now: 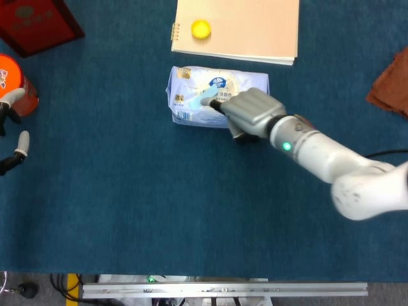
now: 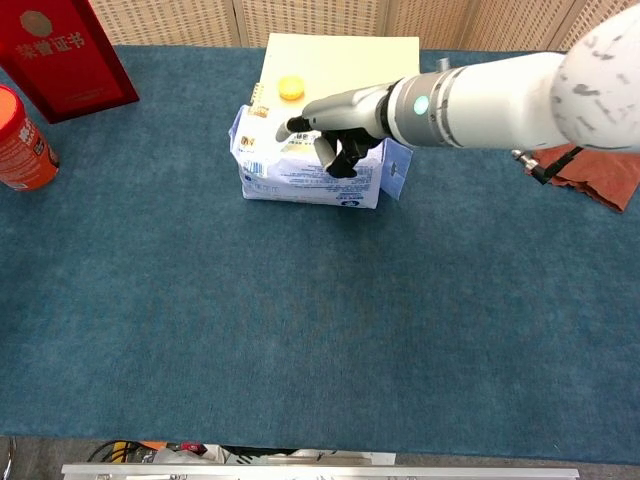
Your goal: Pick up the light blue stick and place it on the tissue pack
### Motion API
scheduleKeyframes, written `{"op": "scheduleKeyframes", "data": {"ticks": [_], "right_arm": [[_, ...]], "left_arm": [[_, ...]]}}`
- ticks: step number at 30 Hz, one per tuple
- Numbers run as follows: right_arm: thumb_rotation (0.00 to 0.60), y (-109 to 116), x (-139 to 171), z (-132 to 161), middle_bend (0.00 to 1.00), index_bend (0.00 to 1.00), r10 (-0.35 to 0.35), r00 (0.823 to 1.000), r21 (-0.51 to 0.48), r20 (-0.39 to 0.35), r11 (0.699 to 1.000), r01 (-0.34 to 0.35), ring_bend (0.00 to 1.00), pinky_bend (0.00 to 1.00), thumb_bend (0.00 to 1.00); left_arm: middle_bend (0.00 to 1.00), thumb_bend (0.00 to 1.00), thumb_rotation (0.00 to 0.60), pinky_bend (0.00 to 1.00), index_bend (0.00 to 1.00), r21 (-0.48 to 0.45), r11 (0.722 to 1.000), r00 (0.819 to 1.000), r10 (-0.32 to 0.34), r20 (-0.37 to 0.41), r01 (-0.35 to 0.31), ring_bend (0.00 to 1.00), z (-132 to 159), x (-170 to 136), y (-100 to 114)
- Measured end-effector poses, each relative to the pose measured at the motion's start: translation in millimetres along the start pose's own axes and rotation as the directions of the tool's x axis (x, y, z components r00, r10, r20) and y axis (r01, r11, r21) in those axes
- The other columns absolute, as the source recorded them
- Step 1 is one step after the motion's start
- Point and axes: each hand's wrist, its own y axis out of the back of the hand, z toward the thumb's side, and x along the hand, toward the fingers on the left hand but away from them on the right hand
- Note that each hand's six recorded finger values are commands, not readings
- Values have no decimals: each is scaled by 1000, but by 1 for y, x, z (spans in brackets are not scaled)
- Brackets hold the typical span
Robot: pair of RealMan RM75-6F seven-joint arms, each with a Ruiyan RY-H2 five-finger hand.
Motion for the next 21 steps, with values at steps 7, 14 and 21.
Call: {"op": "scheduleKeyframes", "data": {"ticks": [7, 14, 21], "right_arm": [[600, 11, 49, -37, 983, 47, -142, 989, 4, 41, 990, 142, 996, 1000, 924], [600, 3, 120, -100, 730, 47, -308, 936, 37, 172, 951, 306, 753, 956, 683], [600, -26, 193, -159, 445, 47, -414, 844, 79, 342, 907, 414, 456, 639, 507]], "left_arm": [[447, 413, 600, 534, 185, 9, 1000, 1000, -4, -6, 4, 538, -4, -3, 4], [425, 412, 600, 485, 185, 34, 999, 1000, -11, -14, 12, 492, -9, -7, 9], [385, 411, 600, 417, 185, 74, 997, 999, -17, -33, 20, 435, -15, -18, 14]]}}
